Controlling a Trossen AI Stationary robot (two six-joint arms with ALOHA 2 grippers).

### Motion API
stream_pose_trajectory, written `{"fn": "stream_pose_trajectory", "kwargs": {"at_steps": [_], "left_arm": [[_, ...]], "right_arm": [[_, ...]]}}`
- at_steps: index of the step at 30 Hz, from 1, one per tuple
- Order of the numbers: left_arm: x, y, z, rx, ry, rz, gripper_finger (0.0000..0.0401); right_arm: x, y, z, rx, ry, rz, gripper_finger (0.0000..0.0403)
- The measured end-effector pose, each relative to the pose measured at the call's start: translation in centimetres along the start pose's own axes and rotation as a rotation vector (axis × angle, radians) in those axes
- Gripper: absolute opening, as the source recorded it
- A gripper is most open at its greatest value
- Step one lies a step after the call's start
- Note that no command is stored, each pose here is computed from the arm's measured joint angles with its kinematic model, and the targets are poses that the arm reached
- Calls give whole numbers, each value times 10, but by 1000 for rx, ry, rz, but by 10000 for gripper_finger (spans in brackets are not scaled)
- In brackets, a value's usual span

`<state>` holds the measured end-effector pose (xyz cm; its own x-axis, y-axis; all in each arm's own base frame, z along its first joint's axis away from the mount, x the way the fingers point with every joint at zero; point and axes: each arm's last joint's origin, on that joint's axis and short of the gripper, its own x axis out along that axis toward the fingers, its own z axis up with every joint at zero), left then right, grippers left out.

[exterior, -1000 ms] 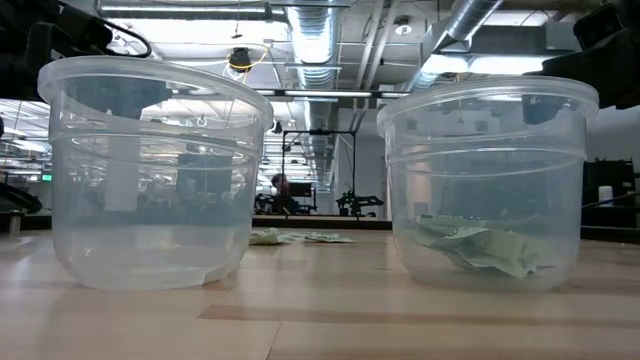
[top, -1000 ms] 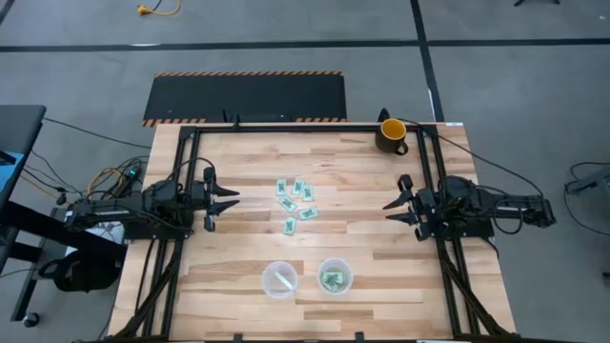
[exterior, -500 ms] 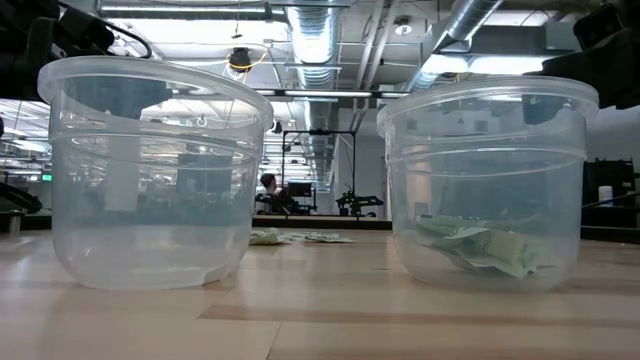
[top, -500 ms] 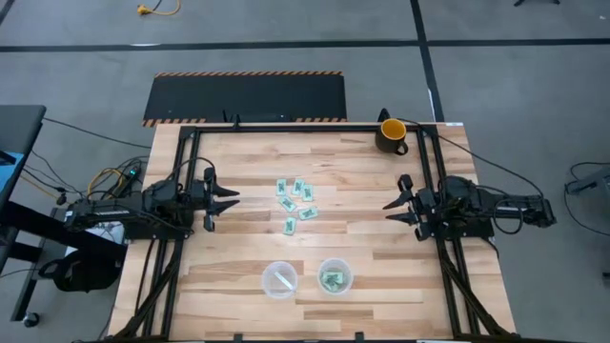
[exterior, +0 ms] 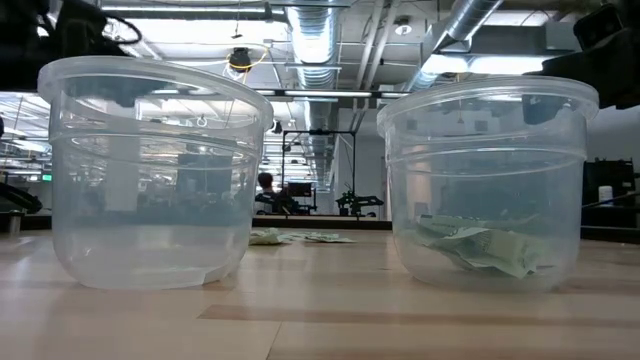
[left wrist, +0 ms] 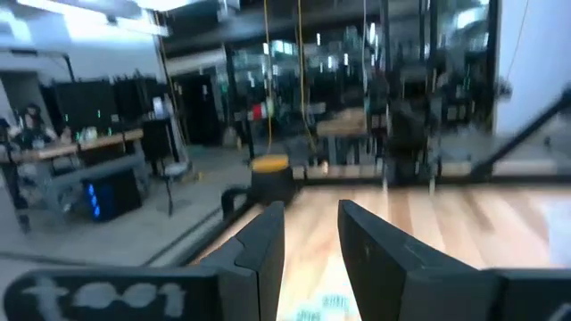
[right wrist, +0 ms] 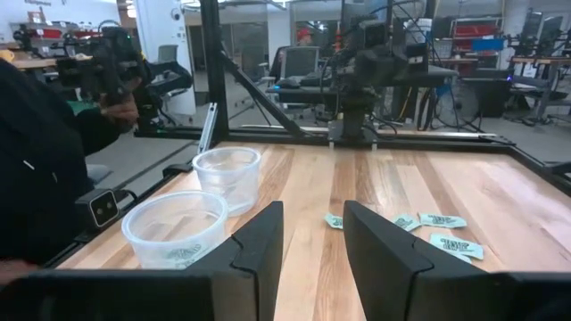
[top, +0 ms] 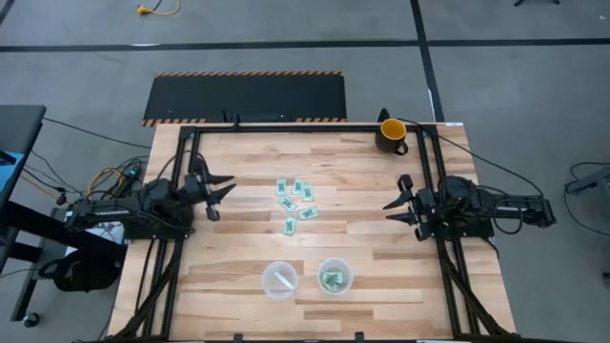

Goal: Pick and place Stevia / Truvia into bins
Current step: Put the white stevia pack into the left transparent basket

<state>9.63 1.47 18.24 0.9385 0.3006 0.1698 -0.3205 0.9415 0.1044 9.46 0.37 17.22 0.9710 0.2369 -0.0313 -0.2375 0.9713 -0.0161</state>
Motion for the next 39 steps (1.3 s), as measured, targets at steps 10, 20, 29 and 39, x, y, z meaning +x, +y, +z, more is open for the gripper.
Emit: {"fn": "stream_pose_trajectory", "kwargs": {"at_steps": [10,20,29,39], "left_arm": [[2,3,57,-19,-185,-133,98],[61,-2,86,281,165,-76,97],[122,6,95,464,604,-3,97],[165,44,62,335,928,-249,97]], "right_arm": [[0,0,0,0,1,0,113],[0,0,0,0,1,0,113],[0,0,0,0,1,0,113],[0,0,0,0,1,0,113]]}}
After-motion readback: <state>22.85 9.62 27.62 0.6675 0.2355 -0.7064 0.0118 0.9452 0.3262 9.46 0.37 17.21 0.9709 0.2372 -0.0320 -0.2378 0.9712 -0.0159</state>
